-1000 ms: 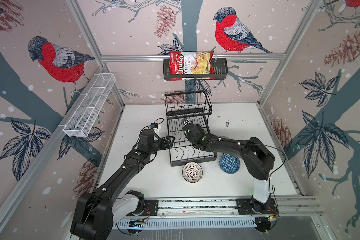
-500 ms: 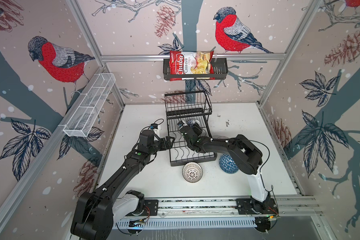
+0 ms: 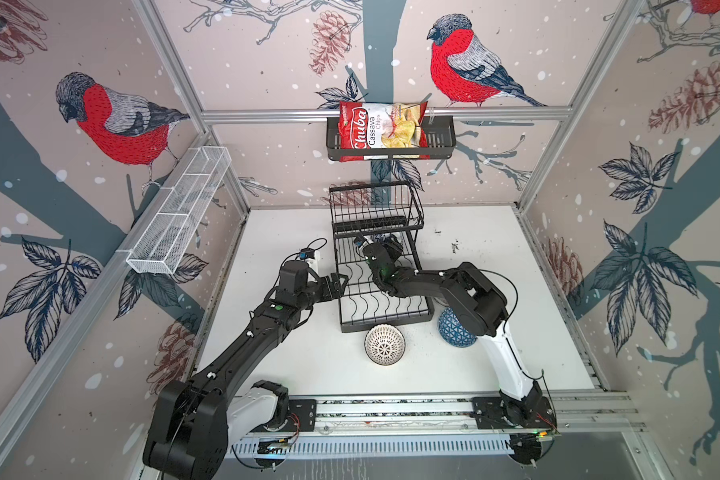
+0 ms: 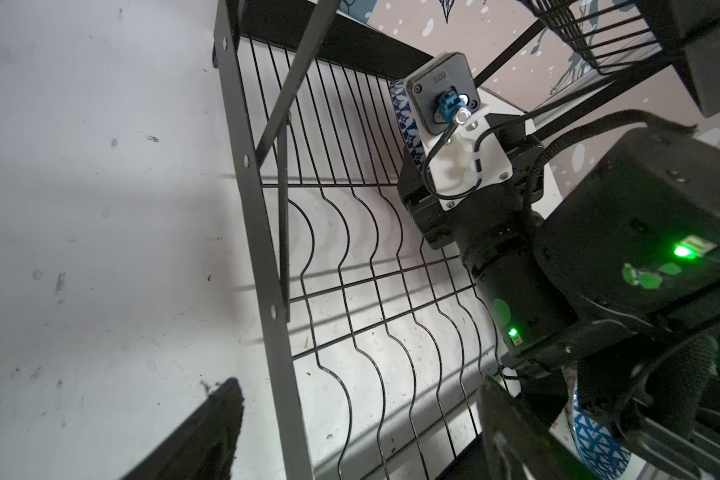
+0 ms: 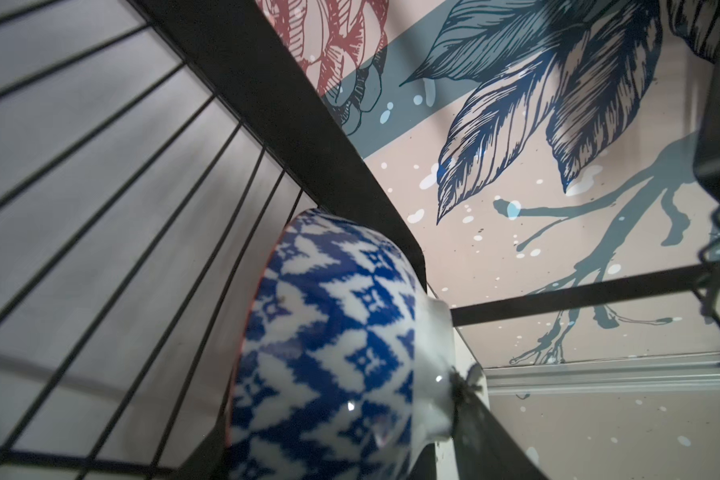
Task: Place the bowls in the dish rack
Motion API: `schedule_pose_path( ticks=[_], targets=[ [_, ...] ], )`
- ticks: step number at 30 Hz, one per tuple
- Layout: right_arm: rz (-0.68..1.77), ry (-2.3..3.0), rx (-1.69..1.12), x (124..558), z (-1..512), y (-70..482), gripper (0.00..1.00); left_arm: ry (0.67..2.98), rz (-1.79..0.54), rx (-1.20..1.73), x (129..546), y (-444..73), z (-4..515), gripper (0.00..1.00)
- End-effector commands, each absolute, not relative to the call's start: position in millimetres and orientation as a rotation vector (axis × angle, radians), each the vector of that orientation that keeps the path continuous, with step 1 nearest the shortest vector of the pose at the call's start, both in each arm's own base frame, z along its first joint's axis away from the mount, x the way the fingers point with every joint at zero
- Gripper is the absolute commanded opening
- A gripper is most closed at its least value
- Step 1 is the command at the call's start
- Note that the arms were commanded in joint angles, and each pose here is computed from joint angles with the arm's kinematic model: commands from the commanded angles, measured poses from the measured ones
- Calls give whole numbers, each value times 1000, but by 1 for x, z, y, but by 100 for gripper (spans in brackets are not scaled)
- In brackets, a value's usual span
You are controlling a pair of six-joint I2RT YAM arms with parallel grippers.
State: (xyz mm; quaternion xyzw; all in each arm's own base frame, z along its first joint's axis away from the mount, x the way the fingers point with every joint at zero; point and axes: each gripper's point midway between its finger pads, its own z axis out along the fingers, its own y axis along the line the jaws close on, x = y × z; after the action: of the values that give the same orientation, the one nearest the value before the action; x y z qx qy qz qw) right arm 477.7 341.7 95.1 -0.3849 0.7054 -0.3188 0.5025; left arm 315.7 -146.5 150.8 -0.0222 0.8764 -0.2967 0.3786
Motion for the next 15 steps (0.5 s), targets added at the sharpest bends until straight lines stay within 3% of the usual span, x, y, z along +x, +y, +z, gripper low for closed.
schedule_pose_path(
  ticks=[1,8,15],
  targets=[
    [-804,1645,-880,489,112,343,54,2203,-762,-43,322,-148,159,87],
    [-794,1659,-909,492,103,344,57,2200,-768,-43,322,-148,159,87],
    [-780,1675,-935,488,90,350,68,2203,-769,-44,321,-148,159,87]
  ],
)
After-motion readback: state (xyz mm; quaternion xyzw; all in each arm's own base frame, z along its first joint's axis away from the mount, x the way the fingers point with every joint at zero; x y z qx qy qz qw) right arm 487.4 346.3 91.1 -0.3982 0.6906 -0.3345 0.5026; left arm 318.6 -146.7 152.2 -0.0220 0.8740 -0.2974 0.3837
